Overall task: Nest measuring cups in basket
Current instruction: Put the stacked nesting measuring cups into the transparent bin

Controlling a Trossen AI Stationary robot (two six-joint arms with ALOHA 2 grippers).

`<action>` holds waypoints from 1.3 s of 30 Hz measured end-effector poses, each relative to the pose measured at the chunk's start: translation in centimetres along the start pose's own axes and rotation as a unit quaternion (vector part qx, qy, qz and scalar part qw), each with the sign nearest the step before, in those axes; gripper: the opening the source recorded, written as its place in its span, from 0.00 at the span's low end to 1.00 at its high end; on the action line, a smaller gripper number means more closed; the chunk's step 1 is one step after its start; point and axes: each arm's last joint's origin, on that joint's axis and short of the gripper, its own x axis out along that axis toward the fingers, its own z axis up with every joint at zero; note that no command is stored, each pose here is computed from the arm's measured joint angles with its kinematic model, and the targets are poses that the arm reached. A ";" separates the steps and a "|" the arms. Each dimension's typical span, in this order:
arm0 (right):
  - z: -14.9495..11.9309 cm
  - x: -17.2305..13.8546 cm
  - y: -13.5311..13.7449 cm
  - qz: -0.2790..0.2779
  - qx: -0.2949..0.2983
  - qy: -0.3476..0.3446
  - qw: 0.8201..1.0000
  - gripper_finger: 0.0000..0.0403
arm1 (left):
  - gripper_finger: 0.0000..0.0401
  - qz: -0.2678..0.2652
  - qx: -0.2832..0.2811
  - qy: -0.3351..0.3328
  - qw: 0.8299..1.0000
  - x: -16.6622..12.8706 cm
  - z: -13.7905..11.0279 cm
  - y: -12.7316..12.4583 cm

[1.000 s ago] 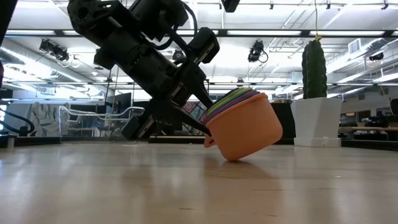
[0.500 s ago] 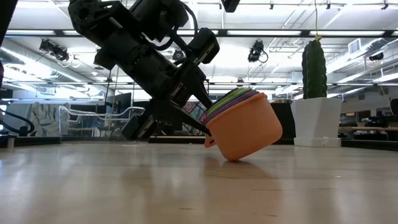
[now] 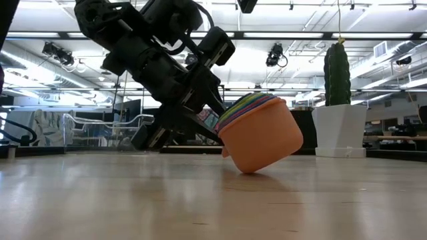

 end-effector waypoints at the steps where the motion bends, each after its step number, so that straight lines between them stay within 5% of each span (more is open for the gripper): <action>1: 0.0 0.0 0.0 0.000 0.000 0.000 1.000 0.06 | 0.24 0.000 0.000 0.000 1.000 0.0 0.0 0.0; 12: -0.1 0.0 0.0 0.011 -0.006 0.006 1.000 0.06 | 0.24 0.087 0.054 -0.029 0.994 -4.7 1.7 -0.7; 19: 0.2 -0.8 -0.6 0.044 -0.007 0.033 0.998 0.06 | 0.24 0.097 0.075 -0.045 0.991 -9.0 2.3 -2.0; 28: 0.0 -2.1 -2.0 -0.001 0.012 0.080 0.997 0.06 | 0.24 0.133 0.051 -0.092 0.986 -13.7 2.8 -2.3; 39: -0.5 -2.6 -3.4 -0.152 -0.003 0.092 0.984 0.06 | 0.24 0.133 0.007 -0.153 0.979 -18.3 4.0 -2.3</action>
